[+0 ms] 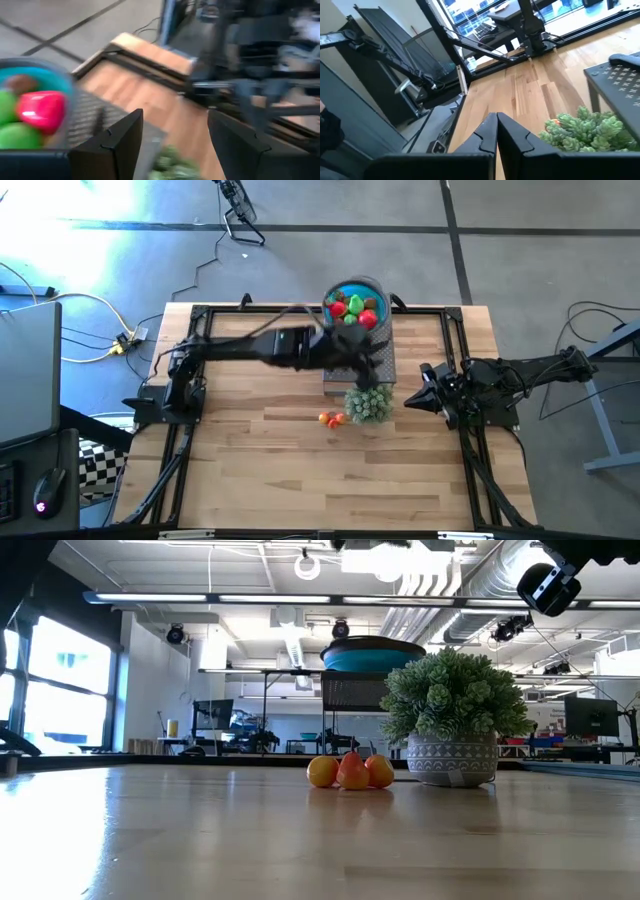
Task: Pick & Place Fruit
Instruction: Put the orange pear into the blue strainer bowl
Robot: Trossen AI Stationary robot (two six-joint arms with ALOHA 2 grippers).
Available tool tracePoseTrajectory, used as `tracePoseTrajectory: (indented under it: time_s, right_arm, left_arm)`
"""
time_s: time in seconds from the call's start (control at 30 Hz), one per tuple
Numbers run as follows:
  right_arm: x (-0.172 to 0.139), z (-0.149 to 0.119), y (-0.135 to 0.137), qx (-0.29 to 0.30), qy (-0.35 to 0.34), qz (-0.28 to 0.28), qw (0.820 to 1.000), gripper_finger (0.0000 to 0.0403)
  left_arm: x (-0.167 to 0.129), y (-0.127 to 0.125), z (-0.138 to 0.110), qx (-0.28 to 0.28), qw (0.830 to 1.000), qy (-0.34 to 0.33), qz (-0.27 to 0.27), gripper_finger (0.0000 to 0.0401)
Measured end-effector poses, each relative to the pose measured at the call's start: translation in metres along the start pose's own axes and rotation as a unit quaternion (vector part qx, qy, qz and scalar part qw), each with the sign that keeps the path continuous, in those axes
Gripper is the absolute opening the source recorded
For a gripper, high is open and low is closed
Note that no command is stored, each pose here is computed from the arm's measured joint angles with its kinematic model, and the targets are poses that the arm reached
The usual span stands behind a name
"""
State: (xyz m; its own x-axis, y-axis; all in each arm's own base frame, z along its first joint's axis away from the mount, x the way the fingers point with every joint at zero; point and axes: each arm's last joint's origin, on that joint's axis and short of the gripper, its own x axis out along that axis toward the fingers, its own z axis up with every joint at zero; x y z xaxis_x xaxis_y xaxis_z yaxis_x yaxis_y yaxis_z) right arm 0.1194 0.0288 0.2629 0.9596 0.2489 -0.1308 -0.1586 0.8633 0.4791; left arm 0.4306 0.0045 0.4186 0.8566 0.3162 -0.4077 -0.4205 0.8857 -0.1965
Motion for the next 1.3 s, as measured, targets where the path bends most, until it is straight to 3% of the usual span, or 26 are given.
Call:
tracePoseTrajectory:
  time_s: [0.2,0.53,0.8,0.93,1.07,1.3]
  right_arm:
    - [0.000,-0.001,0.001,0.014,0.009,0.017,1.000,0.0002]
    - [0.000,-0.001,0.001,0.014,0.017,0.026,0.999,0.0002]
    - [0.001,0.000,-0.002,0.026,-0.013,-0.030,0.999,0.0002]
    - [0.001,0.001,-0.004,0.028,-0.030,-0.060,0.997,0.0002]
    - [0.001,0.003,-0.005,0.032,-0.049,-0.085,0.995,0.0002]
    - [0.001,0.003,-0.006,0.064,-0.062,-0.100,0.991,0.0002]
  left_arm:
    - [-0.017,-0.041,-0.012,0.011,0.999,-0.034,-0.003,0.0216]
    - [0.006,-0.086,-0.064,-0.013,0.999,-0.041,-0.029,0.0216]
    - [0.010,-0.089,-0.074,0.016,0.996,0.004,-0.086,0.0216]
    - [0.000,-0.080,-0.079,0.064,0.993,0.065,-0.069,0.0216]
    - [-0.015,-0.074,-0.070,0.094,0.991,0.066,-0.063,0.0216]
    - [-0.008,-0.057,-0.069,0.121,0.986,0.088,-0.079,0.0216]
